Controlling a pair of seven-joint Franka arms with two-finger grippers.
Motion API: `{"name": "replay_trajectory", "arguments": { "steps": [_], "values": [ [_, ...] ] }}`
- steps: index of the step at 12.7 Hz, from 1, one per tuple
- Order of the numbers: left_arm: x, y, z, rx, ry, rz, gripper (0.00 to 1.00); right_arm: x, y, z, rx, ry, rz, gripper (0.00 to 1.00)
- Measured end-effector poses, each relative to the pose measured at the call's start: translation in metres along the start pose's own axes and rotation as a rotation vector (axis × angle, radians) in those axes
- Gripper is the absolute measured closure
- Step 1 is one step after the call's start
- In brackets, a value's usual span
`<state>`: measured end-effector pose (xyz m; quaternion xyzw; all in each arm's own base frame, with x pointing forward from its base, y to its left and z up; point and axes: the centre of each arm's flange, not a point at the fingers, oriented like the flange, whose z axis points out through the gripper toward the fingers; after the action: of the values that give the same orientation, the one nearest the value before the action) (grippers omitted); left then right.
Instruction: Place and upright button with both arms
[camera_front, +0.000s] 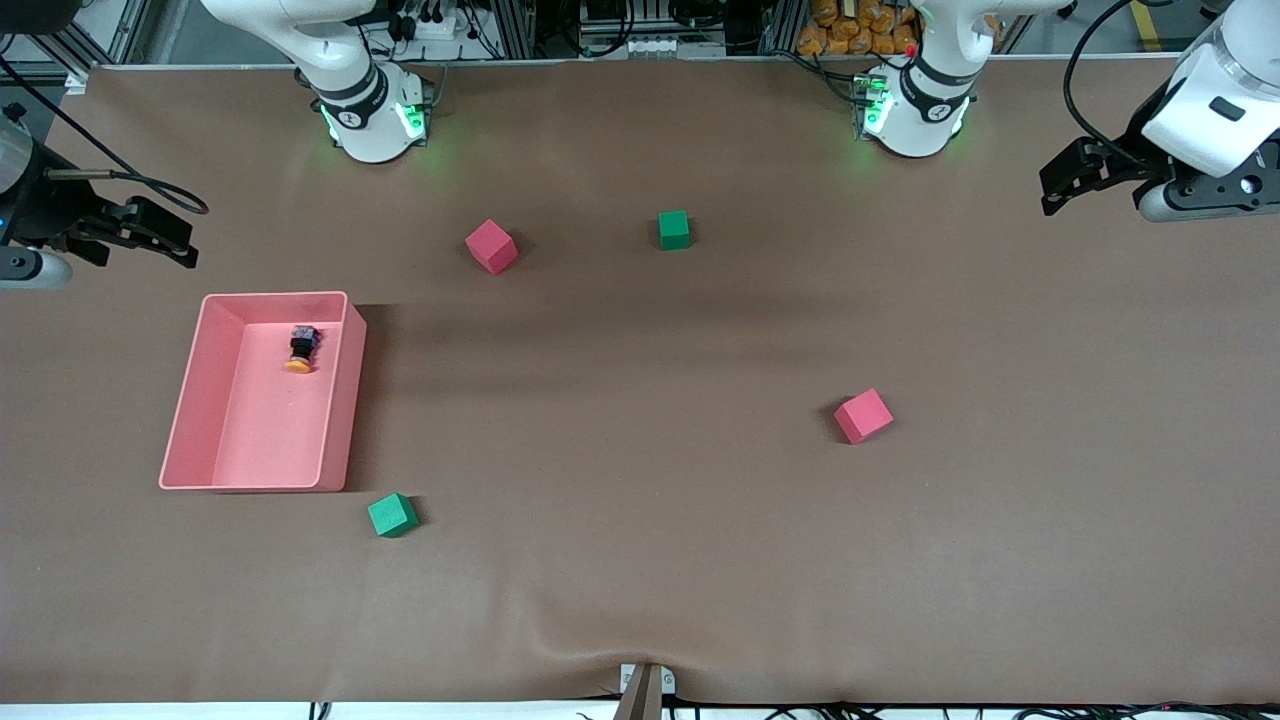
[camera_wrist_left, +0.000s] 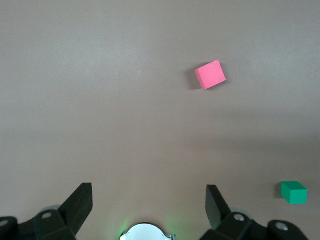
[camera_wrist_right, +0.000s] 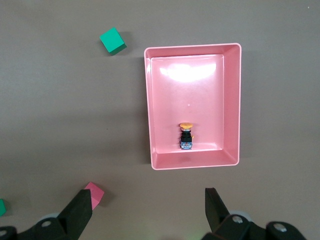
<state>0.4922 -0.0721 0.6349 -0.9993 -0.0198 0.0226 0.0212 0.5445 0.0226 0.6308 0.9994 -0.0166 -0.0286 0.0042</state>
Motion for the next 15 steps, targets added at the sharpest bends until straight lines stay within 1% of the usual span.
{"name": "replay_trajectory", "arguments": {
  "steps": [6,10,15],
  "values": [
    [-0.001,0.000,0.001,0.002,-0.010,-0.001,0.00,0.000,0.003,0.000,0.000,-0.001,0.006,0.00],
    [-0.001,0.000,0.001,0.002,-0.010,-0.001,0.00,-0.006,0.004,0.004,-0.003,-0.051,0.006,0.00],
    [-0.001,-0.001,0.001,0.002,-0.012,0.000,0.00,-0.001,0.004,0.017,-0.006,-0.082,0.008,0.00]
  ]
}}
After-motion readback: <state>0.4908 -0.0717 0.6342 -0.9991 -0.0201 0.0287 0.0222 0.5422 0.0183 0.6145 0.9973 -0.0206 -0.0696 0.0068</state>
